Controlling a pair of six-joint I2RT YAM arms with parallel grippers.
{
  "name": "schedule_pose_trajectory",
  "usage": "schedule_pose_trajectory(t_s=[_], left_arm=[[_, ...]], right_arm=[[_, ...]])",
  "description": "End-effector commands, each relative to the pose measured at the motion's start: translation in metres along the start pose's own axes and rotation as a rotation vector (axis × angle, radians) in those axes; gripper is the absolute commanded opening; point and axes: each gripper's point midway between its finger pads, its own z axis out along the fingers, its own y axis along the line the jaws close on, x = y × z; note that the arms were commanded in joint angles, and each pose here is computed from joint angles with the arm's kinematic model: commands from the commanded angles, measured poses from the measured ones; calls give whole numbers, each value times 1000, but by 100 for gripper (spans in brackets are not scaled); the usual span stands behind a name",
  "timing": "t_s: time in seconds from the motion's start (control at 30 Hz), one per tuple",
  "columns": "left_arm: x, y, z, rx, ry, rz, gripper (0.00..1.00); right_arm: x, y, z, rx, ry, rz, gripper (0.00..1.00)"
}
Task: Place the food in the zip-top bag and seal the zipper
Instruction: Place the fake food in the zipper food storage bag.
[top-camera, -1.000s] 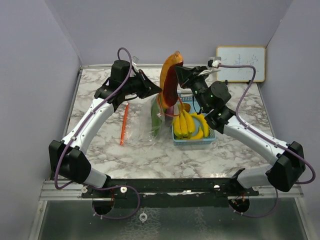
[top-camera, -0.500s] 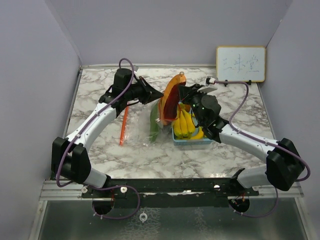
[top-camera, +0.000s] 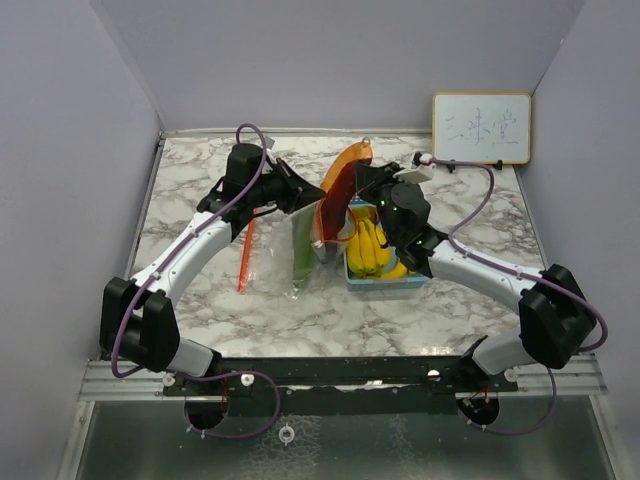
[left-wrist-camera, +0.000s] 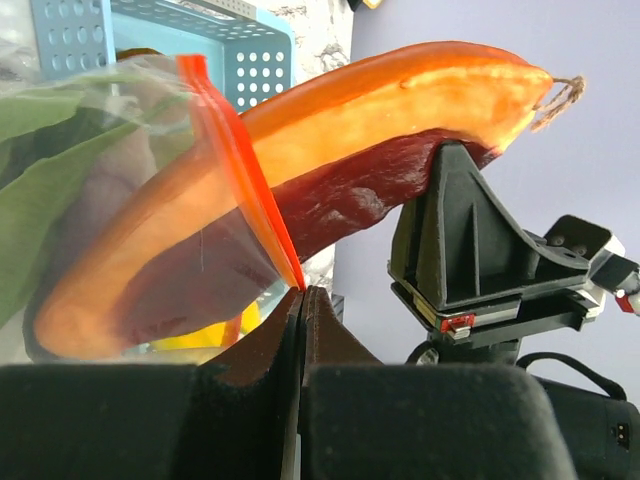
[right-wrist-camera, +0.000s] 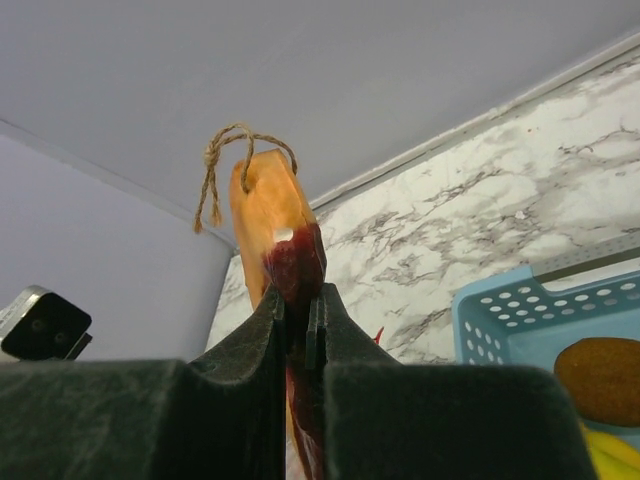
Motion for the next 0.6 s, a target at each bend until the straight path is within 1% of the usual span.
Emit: schedule_pose_trajectory(t_s=[0.0,0.1,0.2,0.33,0.43,0.57], left_arm=[[3,-16,-10,46,-7,18,0],[2,-14,-8,47,-8,18,0],[2,-12,-7,50,-14,20,0],[1,-11,-6,49,-18,31,0],[-2,-12,-6,47,-25,50,0],[-3,-14,-6,52,-30,64,0]], right_arm=[[26,20,-9,-62,107,152,2],[54,24,-35,-84,243,190,2],[69,33,-63,-99,349,219,2],[92,30,-91,-89,510,241,2],[108,26,-110,-122,609,231,2],[123,22,-126,-162,707,170,2]])
